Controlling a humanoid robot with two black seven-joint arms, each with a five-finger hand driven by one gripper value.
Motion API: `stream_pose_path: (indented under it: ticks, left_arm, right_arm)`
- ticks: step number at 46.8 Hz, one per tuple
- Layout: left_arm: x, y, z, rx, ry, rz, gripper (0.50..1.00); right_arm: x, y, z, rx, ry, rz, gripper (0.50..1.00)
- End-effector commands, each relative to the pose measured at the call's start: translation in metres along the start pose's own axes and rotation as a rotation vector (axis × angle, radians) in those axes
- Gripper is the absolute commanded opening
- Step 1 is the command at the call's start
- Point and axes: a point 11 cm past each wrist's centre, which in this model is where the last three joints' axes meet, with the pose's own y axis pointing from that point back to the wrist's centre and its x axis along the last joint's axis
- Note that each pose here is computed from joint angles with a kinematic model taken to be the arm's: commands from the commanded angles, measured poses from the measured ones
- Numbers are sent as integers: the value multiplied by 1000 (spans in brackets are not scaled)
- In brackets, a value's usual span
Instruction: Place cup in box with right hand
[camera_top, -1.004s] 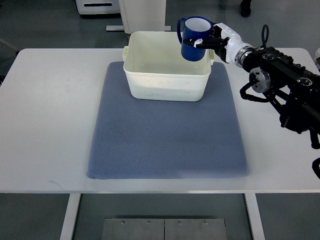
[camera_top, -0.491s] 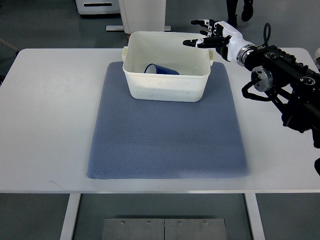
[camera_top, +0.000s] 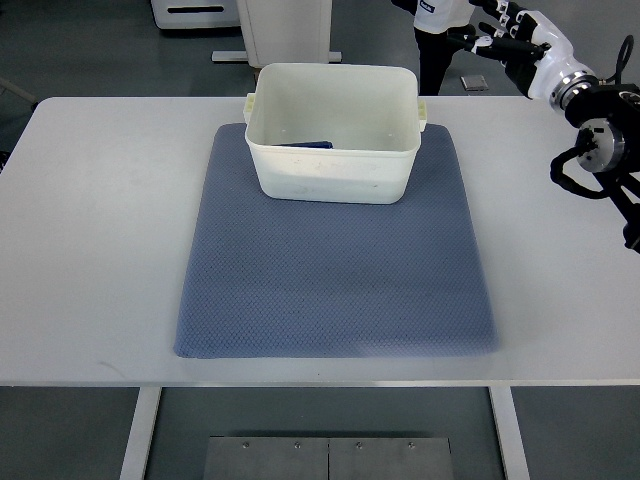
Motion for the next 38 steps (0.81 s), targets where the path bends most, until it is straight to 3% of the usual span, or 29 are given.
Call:
stream_pose_path:
  ticks: [1,13,38]
  left_arm:
    - [0,0,0,0,0,0,1000]
    - [0,0,0,1,1,0,1000]
    - [0,0,0,1,0,0,1000]
  right_arm:
    - [10,4,6,-1,-45,25,998]
    - [32,15,27,-13,-187,86,1000]
    - [23,25,73,-62,-307,100,1000]
